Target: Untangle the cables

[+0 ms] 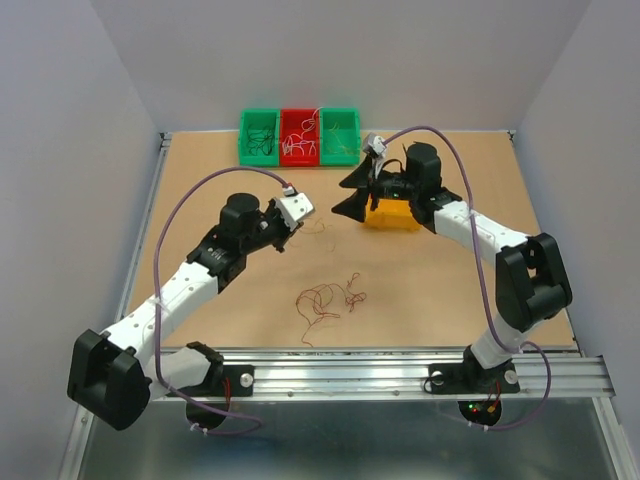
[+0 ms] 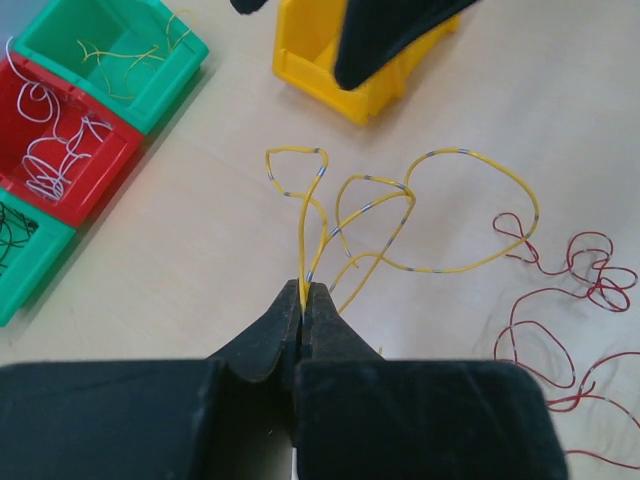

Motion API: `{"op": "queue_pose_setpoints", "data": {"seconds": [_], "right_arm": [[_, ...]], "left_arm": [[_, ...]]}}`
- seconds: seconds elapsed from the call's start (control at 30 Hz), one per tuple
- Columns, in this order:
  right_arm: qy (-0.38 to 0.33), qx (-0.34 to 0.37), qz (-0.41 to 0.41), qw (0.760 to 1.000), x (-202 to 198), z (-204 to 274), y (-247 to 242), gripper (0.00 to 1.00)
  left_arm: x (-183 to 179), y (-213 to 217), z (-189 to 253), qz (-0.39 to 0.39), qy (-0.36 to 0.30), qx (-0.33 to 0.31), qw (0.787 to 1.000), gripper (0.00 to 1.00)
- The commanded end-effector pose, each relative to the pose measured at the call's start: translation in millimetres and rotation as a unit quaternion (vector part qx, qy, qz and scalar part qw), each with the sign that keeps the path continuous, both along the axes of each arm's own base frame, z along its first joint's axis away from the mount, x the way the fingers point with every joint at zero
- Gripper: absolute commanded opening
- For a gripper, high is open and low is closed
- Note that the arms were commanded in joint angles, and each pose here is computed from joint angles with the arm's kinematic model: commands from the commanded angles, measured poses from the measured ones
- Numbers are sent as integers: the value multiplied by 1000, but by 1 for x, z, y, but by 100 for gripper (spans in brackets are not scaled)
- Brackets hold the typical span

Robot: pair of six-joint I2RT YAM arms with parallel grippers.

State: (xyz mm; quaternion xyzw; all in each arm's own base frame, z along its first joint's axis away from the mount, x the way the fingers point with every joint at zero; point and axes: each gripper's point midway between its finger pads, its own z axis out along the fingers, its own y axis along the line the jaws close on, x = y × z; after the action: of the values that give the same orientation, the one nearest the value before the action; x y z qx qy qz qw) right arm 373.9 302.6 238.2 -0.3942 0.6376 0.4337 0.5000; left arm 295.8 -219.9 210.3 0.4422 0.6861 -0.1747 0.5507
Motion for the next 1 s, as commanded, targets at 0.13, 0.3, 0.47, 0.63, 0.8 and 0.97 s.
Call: {"op": "queue_pose_setpoints", "data": {"seconds": [0.13, 0.3, 0.47, 0.63, 0.8, 0.97], "right_arm": [[-33, 39, 202, 978, -52, -2, 15, 94], [-44, 28, 190, 980, -53, -10, 26, 97], [-77, -26, 123, 989, -44, -23, 53, 99], [-87, -33, 103, 990, -38, -21, 62, 98], [-97, -52, 88, 990, -37, -29, 70, 97], [-101, -72, 103, 987, -40, -39, 74, 61]], "left_arm": [[15, -3, -7, 16, 14, -1, 1000, 0], [15, -4, -8, 15, 18, -2, 1000, 0], [14, -6, -9, 10, 23, -2, 1000, 0], [6, -12, -16, -19, 48, 4, 999, 0], [2, -17, -21, -39, 66, 8, 997, 0], [-2, -18, -20, -47, 75, 6, 996, 0]]}}
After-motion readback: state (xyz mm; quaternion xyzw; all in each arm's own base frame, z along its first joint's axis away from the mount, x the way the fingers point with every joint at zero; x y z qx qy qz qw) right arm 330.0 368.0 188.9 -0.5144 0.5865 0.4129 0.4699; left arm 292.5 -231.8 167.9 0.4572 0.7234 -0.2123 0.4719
